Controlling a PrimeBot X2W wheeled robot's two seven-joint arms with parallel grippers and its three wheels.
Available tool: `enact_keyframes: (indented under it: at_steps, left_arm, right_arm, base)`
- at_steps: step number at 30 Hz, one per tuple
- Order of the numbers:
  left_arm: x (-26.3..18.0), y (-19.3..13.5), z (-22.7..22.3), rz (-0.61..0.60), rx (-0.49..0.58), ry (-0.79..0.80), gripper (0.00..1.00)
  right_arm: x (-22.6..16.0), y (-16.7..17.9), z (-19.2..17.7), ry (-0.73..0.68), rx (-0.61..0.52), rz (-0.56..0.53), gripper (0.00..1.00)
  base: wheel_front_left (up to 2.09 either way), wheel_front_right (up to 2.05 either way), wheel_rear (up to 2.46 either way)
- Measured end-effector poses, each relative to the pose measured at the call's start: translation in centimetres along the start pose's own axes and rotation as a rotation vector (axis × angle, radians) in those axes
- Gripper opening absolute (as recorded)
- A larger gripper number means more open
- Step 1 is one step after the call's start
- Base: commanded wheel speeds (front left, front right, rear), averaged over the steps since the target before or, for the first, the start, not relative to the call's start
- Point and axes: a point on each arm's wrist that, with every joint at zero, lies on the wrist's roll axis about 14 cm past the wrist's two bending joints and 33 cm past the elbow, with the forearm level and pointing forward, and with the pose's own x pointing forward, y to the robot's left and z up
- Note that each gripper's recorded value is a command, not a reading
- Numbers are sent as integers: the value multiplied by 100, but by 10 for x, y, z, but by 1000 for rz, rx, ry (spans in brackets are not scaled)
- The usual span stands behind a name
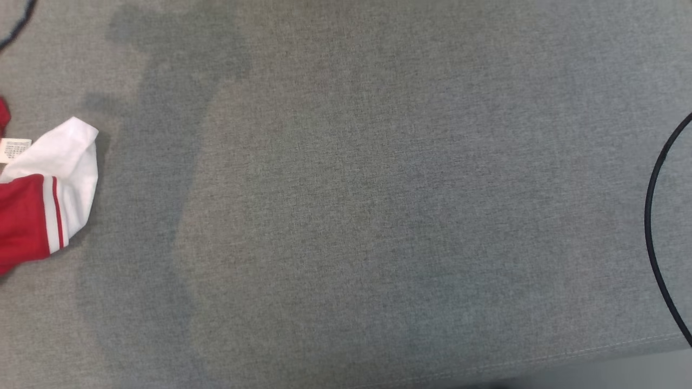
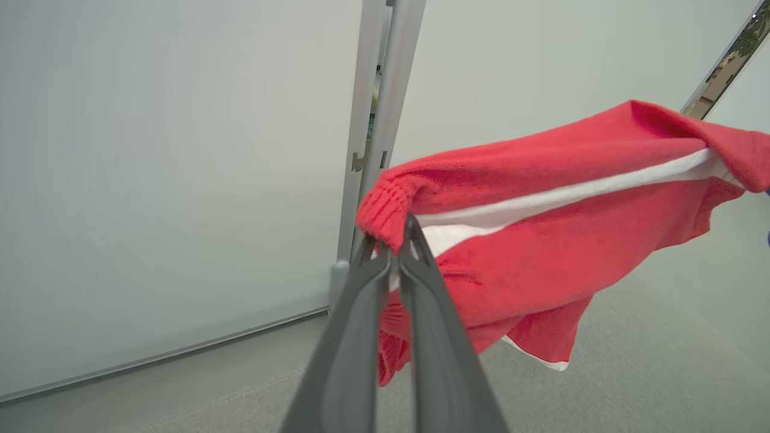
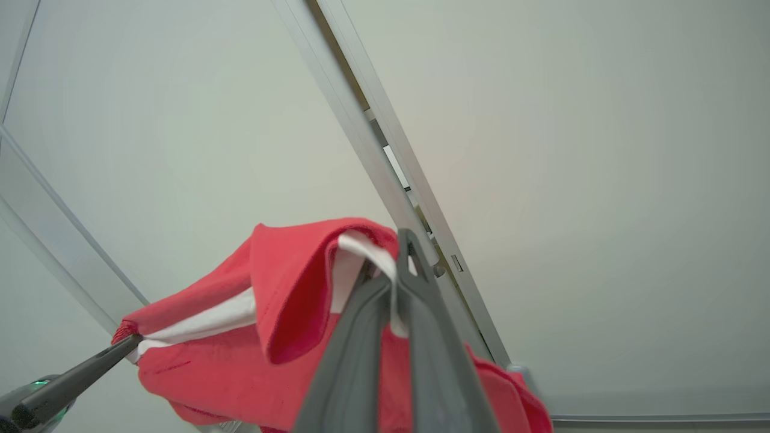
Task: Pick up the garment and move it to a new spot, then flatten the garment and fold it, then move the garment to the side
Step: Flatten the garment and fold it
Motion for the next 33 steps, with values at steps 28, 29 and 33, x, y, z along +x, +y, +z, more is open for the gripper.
enact_keyframes:
  at_steps: [28,29,33]
  left_arm:
    - [-161,-96,-218,-273,-168,615,0]
    - [-171,-101,-218,-280,-179,633,0]
    - [-205,-122,-208,-317,-231,670,0]
  right_arm:
    - [-236,-41,-192,686,129,-124,0]
    - [-245,-37,-189,699,136,-122,0]
    - [-274,-23,-171,730,153,-96,0]
  base:
    - [0,0,0]
    - [0,0,0]
    - [0,0,0]
